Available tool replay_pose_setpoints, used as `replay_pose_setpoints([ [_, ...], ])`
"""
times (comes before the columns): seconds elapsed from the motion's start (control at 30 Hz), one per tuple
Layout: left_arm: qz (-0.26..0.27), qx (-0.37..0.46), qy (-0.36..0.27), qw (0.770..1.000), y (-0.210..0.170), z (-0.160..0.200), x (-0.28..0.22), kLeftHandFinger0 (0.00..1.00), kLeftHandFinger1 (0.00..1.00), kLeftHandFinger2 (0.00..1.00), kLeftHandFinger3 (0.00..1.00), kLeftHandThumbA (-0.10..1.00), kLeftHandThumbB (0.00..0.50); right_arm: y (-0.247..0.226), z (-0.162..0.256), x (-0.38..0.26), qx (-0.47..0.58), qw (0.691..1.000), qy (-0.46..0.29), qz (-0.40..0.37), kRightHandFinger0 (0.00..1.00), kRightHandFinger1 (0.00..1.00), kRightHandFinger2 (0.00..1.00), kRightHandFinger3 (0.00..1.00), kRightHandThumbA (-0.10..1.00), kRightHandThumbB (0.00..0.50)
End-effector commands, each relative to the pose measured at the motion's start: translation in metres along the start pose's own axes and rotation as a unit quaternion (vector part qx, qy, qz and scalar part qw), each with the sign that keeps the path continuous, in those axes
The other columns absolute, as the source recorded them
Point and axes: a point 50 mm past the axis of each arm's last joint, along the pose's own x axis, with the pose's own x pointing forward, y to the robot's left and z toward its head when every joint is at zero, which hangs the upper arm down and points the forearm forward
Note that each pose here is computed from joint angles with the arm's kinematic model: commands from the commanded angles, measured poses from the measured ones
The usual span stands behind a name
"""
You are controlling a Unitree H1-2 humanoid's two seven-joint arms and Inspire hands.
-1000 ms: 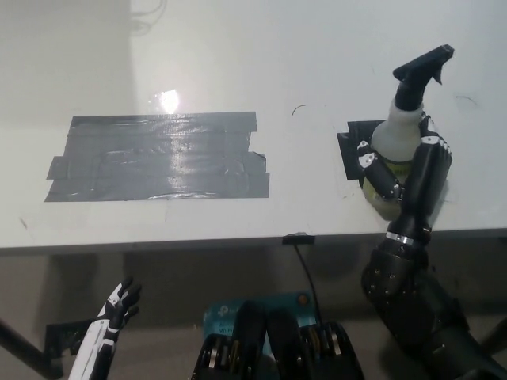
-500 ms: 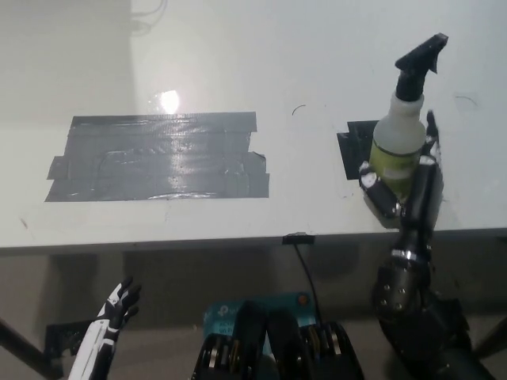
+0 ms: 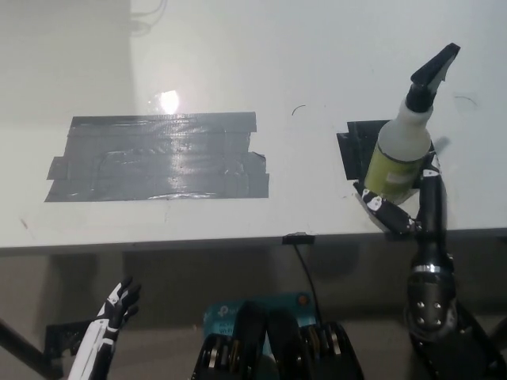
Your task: A person hands a spray bottle to the robot which it grabs with its right hand and places on the black spot infront of it on the table
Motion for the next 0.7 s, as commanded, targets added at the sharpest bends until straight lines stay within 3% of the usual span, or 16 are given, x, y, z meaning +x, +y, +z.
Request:
replay_pose_setpoints([
  [0.0,0.0,-0.001,-0.038,0.999,0.005,0.012,0.007,1.0,1.0,1.0,1.0,1.0,0.257,-0.014,0.033,0.01,0.051,0.991,-0.018,0.122,1.0,1.0,1.0,1.0,0.92,0.5],
  [0.23,0.0,-0.003,-0.039,0.999,0.006,0.011,0.008,1.0,1.0,1.0,1.0,0.99,0.269,-0.042,0.053,-0.007,0.062,0.991,-0.04,0.115,1.0,1.0,1.0,1.0,1.0,0.5],
  [0.67,-0.001,-0.005,-0.038,0.999,0.007,0.011,0.009,1.0,1.0,1.0,1.0,0.99,0.277,-0.085,0.095,-0.052,0.154,0.981,-0.071,0.097,1.0,1.0,1.0,1.0,0.97,0.5],
])
